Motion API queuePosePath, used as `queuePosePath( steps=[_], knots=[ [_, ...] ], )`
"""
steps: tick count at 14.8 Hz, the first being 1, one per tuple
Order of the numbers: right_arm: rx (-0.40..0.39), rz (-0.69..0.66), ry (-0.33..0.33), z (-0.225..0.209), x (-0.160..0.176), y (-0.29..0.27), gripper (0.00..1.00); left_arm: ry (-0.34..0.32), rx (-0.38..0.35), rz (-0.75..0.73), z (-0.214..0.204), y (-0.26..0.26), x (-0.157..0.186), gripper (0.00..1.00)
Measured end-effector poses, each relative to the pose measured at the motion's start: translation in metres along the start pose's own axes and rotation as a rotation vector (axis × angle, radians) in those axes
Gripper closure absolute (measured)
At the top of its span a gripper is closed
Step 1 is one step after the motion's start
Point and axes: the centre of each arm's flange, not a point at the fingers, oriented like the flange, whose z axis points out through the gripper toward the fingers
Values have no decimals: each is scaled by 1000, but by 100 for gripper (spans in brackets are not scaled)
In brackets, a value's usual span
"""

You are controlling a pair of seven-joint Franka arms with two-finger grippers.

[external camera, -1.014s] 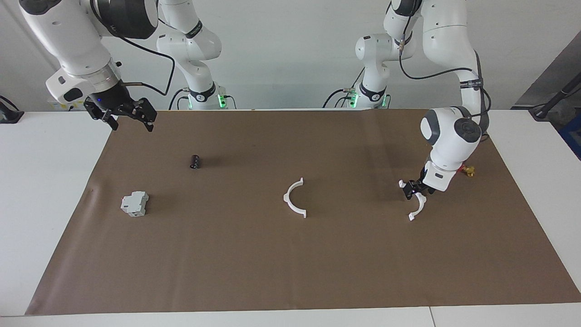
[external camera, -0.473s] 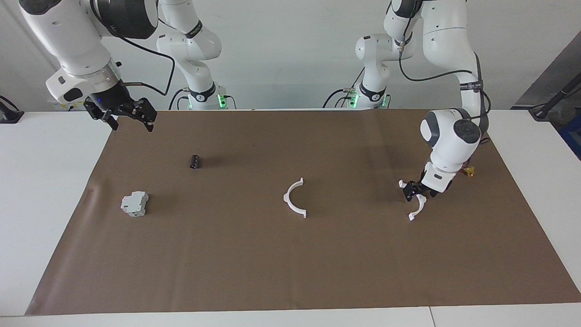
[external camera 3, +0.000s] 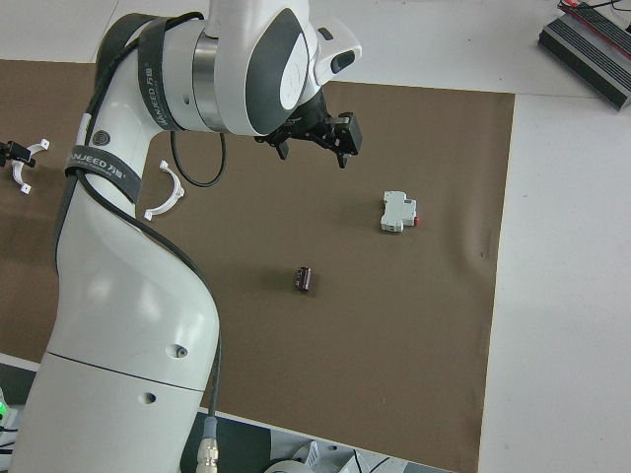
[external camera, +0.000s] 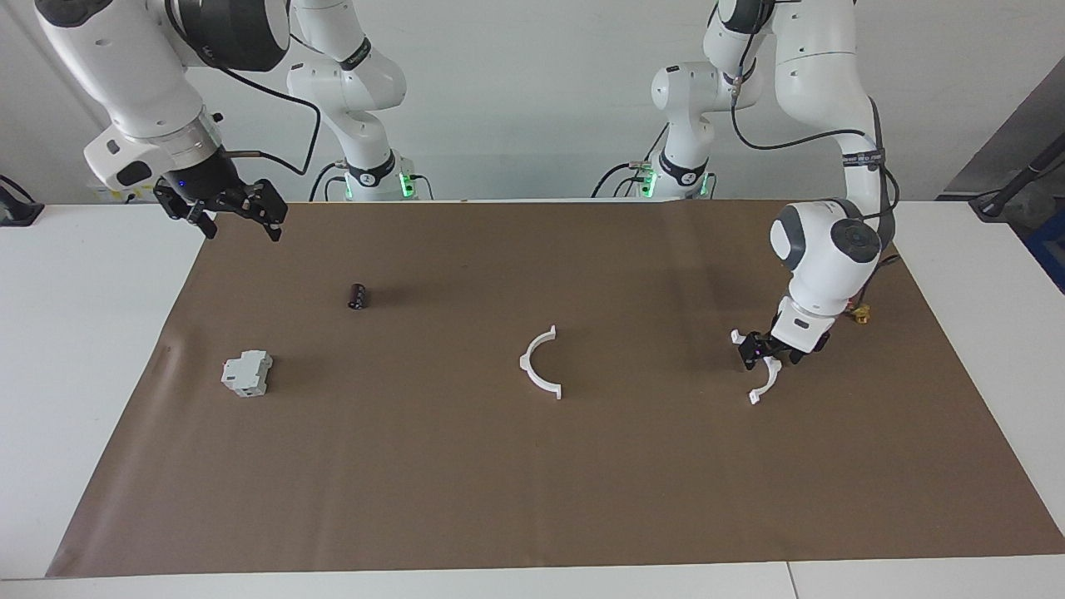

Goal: Assemble drain pipe with both arms
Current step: 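Grasp the white clamp half nearer the left gripper, then carry the clamp half with the left gripper toward the placed half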

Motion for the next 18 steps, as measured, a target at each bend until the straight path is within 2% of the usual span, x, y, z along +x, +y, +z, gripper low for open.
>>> queuePosePath(
  steps=[3, 5, 7, 11, 12, 18],
  knots=[
    [0, 0, 0, 0, 0, 0, 0, 1, 0, 0, 0, 0, 0, 3],
    [0, 0, 0, 0, 0, 0, 0, 1, 0, 0, 0, 0, 0, 24],
    [0, 0, 0, 0, 0, 0, 0, 2, 0, 0, 0, 0, 0, 28],
    [0, 0, 0, 0, 0, 0, 0, 3, 0, 0, 0, 0, 0, 73],
    [0, 0, 0, 0, 0, 0, 0, 5, 0, 1, 0, 0, 1, 79],
    [0, 0, 0, 0, 0, 0, 0, 8, -3, -27, -2, 5, 2, 79]
  ],
)
